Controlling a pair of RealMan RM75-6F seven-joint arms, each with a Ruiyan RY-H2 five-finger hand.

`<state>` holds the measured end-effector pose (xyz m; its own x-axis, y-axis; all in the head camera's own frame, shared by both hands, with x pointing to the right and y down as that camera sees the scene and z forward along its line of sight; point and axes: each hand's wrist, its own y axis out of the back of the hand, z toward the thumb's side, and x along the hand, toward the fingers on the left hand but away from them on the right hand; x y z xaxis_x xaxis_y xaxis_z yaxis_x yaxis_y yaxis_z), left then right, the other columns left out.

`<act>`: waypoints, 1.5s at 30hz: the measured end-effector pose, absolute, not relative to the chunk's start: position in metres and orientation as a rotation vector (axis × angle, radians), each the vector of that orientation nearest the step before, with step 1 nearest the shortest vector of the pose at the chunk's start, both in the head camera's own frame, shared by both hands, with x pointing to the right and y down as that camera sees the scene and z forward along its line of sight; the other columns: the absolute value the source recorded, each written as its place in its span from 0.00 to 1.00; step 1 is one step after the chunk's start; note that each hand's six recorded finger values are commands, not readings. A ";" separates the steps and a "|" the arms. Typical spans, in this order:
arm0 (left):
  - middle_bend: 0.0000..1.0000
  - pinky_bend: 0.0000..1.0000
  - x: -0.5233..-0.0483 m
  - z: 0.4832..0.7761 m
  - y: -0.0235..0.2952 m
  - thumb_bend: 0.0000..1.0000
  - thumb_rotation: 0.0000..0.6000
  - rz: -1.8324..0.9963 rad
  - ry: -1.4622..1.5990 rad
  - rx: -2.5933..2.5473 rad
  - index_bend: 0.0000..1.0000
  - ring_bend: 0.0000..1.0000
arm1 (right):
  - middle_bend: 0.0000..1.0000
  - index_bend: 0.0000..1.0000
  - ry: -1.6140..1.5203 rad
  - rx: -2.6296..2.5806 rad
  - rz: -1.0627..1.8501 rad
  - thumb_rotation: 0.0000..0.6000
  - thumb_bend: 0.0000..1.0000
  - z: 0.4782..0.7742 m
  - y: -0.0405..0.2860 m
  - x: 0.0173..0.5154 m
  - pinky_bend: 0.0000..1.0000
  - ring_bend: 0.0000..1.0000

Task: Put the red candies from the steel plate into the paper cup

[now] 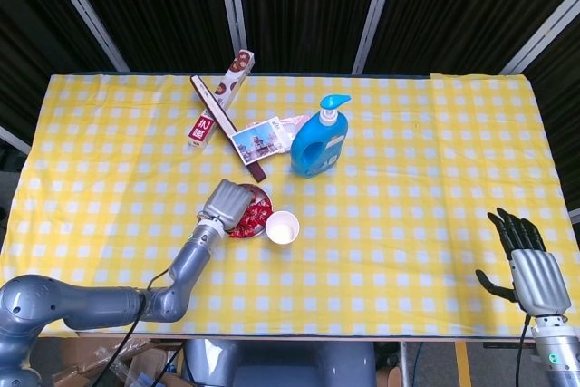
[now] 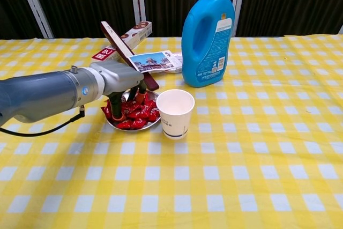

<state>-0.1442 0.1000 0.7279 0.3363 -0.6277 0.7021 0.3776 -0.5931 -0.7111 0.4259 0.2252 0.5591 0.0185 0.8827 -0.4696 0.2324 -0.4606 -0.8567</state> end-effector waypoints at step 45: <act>0.64 0.90 -0.133 0.640 0.074 0.41 1.00 -1.226 0.427 -1.703 0.53 0.84 | 0.00 0.00 -1.169 -1.741 1.458 1.00 0.34 0.557 0.225 0.425 0.00 0.00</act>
<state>-0.1332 0.0737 0.6399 0.4336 -0.7262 0.5335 0.2373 -0.4791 -0.8451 0.4248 0.2251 0.5574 0.0193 0.8881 -0.4592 0.2553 -0.4484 -0.8566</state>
